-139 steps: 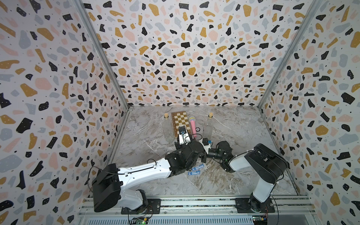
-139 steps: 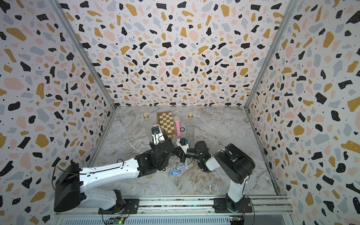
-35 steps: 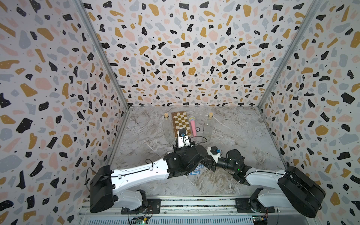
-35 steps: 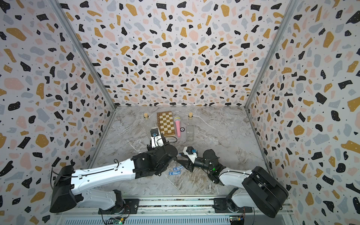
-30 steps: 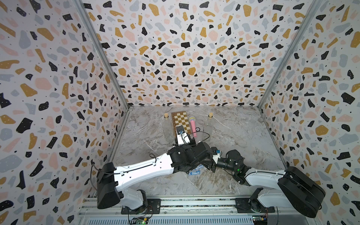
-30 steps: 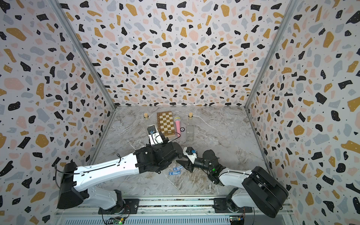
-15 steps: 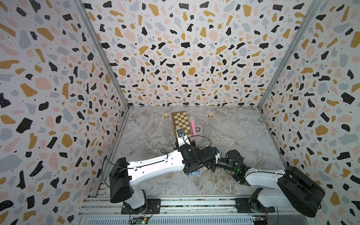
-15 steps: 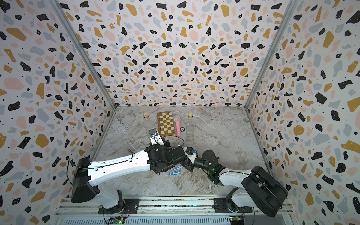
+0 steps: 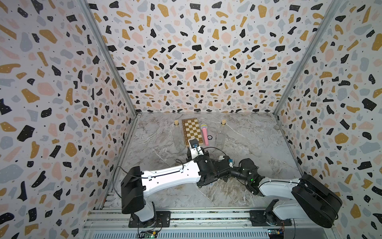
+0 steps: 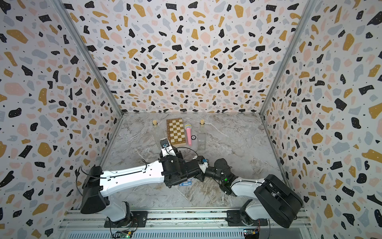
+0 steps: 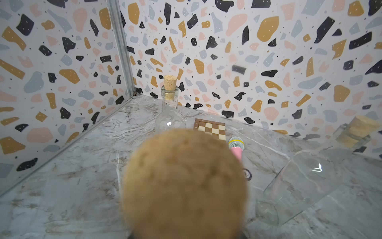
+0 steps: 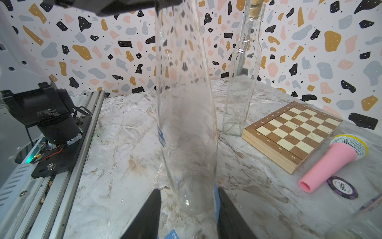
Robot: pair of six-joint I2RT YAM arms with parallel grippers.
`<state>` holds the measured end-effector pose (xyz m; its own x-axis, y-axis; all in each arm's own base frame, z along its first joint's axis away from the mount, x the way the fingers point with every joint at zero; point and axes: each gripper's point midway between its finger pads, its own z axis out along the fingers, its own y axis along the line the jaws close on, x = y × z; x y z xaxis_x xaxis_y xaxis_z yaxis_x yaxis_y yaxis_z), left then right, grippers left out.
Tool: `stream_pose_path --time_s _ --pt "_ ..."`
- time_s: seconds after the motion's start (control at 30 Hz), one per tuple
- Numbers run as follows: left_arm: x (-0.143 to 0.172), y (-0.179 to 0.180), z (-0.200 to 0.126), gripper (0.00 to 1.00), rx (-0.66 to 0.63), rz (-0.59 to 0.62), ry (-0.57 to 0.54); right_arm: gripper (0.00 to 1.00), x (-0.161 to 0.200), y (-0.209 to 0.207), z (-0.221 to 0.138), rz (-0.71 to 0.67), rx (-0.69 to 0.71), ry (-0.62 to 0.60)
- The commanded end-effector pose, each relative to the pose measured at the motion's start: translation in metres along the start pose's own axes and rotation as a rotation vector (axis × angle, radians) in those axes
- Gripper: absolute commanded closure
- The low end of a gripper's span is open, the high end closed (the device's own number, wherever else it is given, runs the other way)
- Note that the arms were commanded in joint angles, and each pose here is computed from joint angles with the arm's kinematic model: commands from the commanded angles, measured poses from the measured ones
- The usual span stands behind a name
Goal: Remove the label from the bottle
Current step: Place the bottle at the center of the board, then hold the bottle at the center of the board.
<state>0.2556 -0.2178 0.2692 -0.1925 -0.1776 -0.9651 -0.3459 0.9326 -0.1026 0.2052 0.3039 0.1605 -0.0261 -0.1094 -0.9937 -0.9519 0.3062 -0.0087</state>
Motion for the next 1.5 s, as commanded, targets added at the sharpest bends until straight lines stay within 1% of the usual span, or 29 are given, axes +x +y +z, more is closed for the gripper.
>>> stream_pose_path --time_s 0.0,0.13,0.33,0.43,0.53,0.6,0.63,0.73,0.8,0.83,0.9,0.97,1.13,1.23,1.3,1.4,1.47 --pt "-0.011 0.000 -0.004 0.49 0.007 0.003 -0.029 0.55 -0.018 0.000 0.004 -0.035 -0.012 -0.047" --pt "-0.012 0.000 -0.006 0.36 0.014 0.007 -0.028 0.55 -0.018 0.001 0.004 -0.036 -0.012 -0.046" --pt "-0.015 -0.003 -0.014 0.19 0.055 0.035 -0.038 0.55 -0.019 0.000 0.003 -0.043 -0.010 -0.048" --pt "-0.015 -0.003 -0.018 0.12 0.090 0.059 -0.038 0.55 -0.019 0.001 0.002 -0.047 -0.009 -0.045" --pt "-0.012 -0.010 -0.020 0.07 0.167 0.108 -0.023 0.55 -0.019 0.001 0.001 -0.048 -0.008 -0.044" --pt "-0.008 -0.024 -0.024 0.00 0.290 0.148 -0.021 0.55 -0.019 0.001 -0.001 -0.050 -0.006 -0.040" --pt "-0.011 -0.033 -0.029 0.00 0.376 0.119 -0.028 0.55 -0.020 0.001 -0.001 -0.053 -0.001 -0.041" --pt "-0.012 -0.046 -0.051 0.00 0.666 0.123 -0.085 0.55 -0.023 0.000 -0.005 -0.064 0.010 -0.045" --pt "-0.019 -0.042 -0.064 0.00 0.783 0.146 -0.125 0.55 -0.025 0.000 -0.007 -0.070 0.014 -0.046" --pt "-0.021 -0.040 -0.068 0.00 0.821 0.164 -0.137 0.55 -0.026 0.000 -0.007 -0.072 0.014 -0.046" --pt "-0.023 -0.037 -0.075 0.00 0.895 0.213 -0.149 0.55 -0.028 0.000 -0.007 -0.074 0.012 -0.049" --pt "-0.022 -0.030 -0.074 0.00 0.943 0.235 -0.140 0.56 -0.029 0.001 -0.007 -0.072 0.007 -0.047" --pt "-0.018 -0.011 -0.062 0.01 1.073 0.231 -0.088 0.56 -0.033 0.002 -0.008 -0.081 0.001 -0.051" --pt "-0.015 -0.015 -0.066 0.02 1.220 0.216 -0.058 0.56 -0.034 0.003 -0.008 -0.085 -0.001 -0.051" --pt "-0.015 -0.019 -0.069 0.02 1.285 0.220 -0.057 0.56 -0.033 0.003 -0.007 -0.087 -0.002 -0.048" --pt "-0.016 -0.022 -0.069 0.02 1.321 0.248 -0.079 0.56 -0.034 0.004 -0.007 -0.089 -0.008 -0.049" --pt "-0.019 -0.019 -0.054 0.03 1.274 0.221 -0.093 0.56 -0.035 0.005 -0.008 -0.088 -0.014 -0.051"
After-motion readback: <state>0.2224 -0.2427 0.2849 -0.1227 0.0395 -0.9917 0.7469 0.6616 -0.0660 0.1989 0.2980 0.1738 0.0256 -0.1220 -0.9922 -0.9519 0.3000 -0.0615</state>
